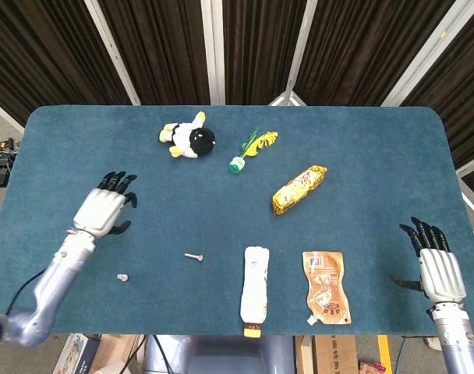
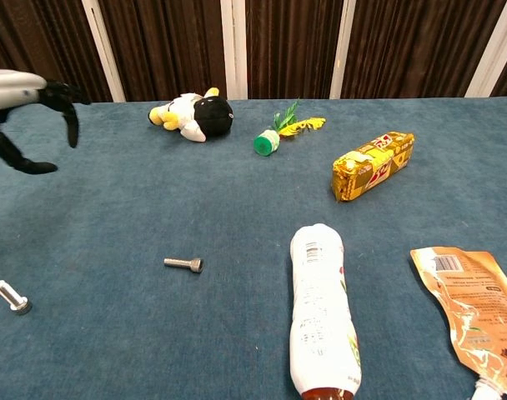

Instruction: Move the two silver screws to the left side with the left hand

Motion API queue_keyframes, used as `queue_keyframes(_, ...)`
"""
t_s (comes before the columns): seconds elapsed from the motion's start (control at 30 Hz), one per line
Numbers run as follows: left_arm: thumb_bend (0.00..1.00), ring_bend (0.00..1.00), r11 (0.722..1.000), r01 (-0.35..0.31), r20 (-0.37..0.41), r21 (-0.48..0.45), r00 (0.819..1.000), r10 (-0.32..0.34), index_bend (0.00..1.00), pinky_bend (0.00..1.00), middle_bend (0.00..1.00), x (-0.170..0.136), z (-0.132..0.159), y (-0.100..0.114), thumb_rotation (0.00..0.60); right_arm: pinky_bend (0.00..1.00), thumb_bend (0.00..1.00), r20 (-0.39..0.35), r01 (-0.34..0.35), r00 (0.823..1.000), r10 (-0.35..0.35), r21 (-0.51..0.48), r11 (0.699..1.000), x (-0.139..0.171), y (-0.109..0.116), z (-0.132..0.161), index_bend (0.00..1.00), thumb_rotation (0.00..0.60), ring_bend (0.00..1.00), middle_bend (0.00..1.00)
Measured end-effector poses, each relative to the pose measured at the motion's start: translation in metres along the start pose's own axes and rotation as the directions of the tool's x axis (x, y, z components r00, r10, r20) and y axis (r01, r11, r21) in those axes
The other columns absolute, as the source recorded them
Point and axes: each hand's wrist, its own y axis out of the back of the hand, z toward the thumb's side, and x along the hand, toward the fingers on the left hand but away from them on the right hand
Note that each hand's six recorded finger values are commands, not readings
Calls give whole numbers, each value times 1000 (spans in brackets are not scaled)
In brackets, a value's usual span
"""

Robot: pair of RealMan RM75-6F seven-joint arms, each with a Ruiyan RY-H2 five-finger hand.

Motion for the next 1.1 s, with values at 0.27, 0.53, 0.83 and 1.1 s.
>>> queue_keyframes(0.27, 400, 0, 994, 100, 17, -30, 995, -100, 442, 0, 57, 20, 67, -21, 600, 0, 113, 2, -11, 1000, 11, 2, 1000, -2, -3, 0, 161, 600, 18, 68)
queue_keyframes(0.53, 403, 0, 991, 127, 62, -36, 990, -124, 481, 0, 61, 15, 96, -31, 600, 0, 113, 4, -8, 1000, 8, -3, 1000, -2, -2, -1, 161, 600, 18, 68)
queue_keyframes(0.83, 446, 0, 988, 149, 74, -41, 986, -146, 503, 0, 69, 13, 109, -50, 600, 0, 113, 4, -5, 1000, 5, -8, 1000, -1, -1, -1, 161, 600, 18, 68)
queue_keyframes(1.1, 444, 0, 983, 177, 88, -44, 981, -173, 507, 0, 70, 12, 117, -66, 600, 0, 113, 4, -6, 1000, 6, -9, 1000, -2, -1, -2, 160, 600, 18, 67)
